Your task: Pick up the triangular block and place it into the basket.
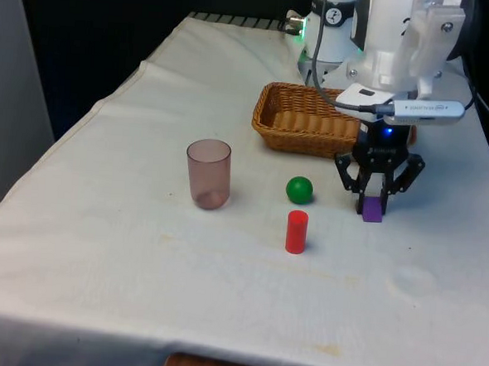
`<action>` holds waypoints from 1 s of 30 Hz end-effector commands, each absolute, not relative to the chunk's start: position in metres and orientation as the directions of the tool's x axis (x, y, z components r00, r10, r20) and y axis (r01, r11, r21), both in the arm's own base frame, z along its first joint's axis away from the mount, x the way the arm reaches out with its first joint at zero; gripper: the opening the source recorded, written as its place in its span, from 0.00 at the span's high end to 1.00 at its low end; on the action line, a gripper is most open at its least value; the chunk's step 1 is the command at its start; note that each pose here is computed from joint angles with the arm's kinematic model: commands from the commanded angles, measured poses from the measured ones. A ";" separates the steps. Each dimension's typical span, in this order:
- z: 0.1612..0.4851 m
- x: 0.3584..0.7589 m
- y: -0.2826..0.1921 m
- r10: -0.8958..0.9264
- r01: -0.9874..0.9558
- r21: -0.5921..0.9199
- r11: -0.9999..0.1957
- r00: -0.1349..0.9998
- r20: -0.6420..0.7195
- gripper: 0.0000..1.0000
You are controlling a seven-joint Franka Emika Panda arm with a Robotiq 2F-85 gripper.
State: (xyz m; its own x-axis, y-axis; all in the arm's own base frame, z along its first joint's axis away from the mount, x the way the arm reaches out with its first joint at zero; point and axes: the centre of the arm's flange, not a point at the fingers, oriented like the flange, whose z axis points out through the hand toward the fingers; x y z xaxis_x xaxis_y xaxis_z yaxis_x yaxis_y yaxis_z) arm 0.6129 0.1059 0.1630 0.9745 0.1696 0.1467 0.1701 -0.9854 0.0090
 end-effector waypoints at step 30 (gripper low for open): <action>0.253 0.596 0.102 0.158 0.161 -0.008 -0.987 0.976 0.151 0.66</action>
State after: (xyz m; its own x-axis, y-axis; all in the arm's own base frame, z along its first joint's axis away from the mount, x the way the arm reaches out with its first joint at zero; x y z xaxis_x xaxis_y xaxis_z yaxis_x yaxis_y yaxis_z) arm 0.5994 0.1035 0.2456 0.9745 0.1632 0.1543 0.1666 -0.9860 -0.0092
